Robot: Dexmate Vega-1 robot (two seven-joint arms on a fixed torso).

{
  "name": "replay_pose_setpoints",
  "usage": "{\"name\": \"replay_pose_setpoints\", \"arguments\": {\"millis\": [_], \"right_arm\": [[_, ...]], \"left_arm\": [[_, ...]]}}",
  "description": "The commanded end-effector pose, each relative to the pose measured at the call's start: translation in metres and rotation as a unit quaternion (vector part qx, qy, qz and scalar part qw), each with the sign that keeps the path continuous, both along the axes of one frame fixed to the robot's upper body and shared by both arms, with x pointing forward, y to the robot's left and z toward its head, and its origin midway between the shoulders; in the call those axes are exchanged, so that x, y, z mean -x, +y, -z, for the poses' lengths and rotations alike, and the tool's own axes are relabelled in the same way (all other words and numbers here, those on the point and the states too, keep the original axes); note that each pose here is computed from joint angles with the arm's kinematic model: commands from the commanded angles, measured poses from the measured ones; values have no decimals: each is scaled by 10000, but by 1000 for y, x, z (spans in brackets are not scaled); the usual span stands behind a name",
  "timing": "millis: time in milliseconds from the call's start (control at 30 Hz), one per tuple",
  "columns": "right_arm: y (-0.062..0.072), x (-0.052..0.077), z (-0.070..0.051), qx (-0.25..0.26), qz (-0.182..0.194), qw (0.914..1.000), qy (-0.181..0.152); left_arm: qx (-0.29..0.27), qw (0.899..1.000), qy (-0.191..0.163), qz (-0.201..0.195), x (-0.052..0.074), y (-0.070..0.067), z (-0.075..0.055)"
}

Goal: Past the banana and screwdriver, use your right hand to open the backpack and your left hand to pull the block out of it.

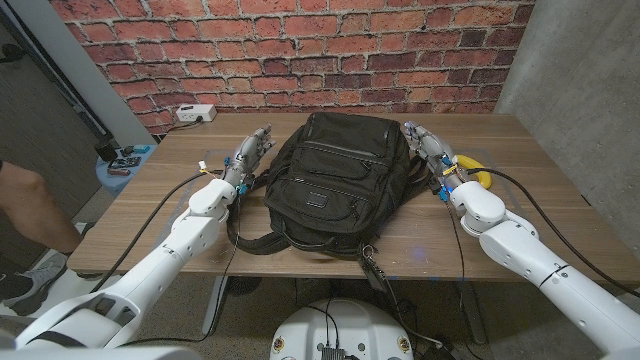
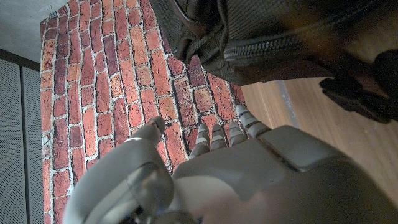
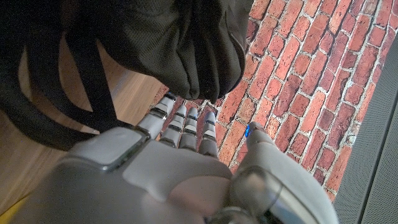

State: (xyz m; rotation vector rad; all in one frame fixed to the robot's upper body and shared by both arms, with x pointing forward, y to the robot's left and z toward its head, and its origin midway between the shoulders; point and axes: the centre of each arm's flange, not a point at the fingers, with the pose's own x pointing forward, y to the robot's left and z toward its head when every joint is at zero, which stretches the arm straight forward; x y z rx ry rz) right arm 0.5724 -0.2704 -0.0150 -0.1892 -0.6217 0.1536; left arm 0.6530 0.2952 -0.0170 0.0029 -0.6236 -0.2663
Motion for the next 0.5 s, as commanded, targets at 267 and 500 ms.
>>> {"name": "replay_pose_setpoints", "arguments": {"millis": [267, 500], "right_arm": [[-27, 29, 16, -66, 379, 9992, 123], [-16, 45, 24, -25, 374, 9992, 100]], "left_arm": [[-56, 10000, 8, -13, 2, -2, -1], [-64, 10000, 0, 5, 3, -2, -1]]}}
